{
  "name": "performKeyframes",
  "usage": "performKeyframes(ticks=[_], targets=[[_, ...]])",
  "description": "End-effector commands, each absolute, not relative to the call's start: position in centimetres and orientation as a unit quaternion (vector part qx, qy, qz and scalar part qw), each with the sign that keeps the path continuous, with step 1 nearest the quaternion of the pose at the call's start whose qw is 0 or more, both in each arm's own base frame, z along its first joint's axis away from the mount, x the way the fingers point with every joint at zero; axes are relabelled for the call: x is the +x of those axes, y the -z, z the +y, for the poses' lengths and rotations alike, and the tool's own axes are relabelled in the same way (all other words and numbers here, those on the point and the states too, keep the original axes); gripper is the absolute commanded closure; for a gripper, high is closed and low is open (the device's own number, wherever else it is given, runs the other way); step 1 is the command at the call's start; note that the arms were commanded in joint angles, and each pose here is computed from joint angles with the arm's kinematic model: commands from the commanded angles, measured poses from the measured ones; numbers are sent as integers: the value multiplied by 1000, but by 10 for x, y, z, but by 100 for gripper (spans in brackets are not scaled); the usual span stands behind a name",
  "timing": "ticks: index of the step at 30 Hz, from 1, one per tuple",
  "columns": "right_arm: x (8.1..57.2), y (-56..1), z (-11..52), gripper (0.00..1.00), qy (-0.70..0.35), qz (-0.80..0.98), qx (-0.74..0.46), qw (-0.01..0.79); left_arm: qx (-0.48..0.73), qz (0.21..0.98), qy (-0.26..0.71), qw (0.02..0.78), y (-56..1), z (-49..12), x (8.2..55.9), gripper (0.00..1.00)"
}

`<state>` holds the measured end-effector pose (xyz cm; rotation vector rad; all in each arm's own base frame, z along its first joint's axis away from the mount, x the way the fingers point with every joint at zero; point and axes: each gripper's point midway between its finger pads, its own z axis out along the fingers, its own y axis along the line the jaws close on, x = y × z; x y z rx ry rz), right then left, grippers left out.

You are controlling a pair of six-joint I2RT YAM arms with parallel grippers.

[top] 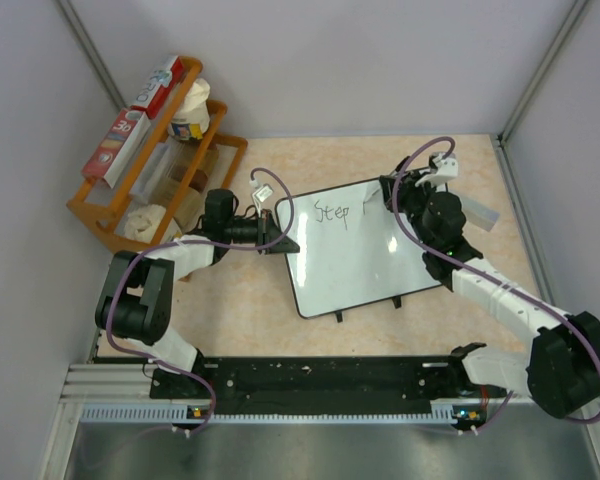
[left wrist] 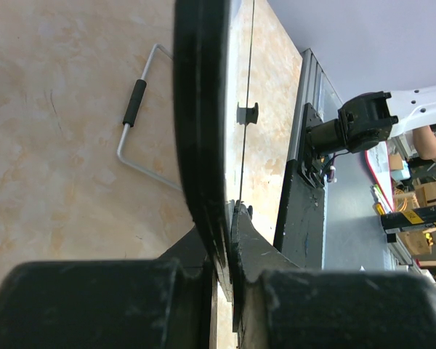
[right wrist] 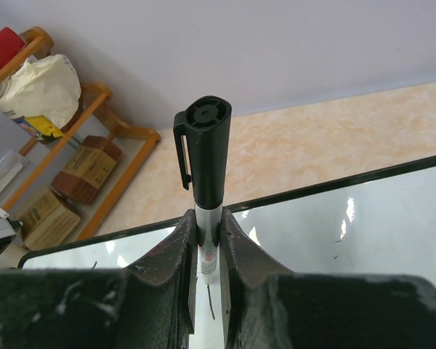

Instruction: Write a sentence on the whiteboard

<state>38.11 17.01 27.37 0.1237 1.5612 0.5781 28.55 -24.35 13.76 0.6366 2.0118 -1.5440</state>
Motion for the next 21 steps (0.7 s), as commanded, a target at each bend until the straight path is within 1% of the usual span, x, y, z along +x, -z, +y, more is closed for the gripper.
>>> performKeyframes(ticks=[1, 10, 21], targets=[[384, -306, 170, 100, -268, 661, 63, 698, 287, 771, 491, 285, -81, -243, 284, 100], [372, -317, 165, 100, -274, 649, 63, 707, 288, 771, 491, 285, -81, -243, 284, 100], [376, -297, 162, 100, -260, 668, 66, 694, 287, 772, 490, 286, -81, -242, 285, 100]])
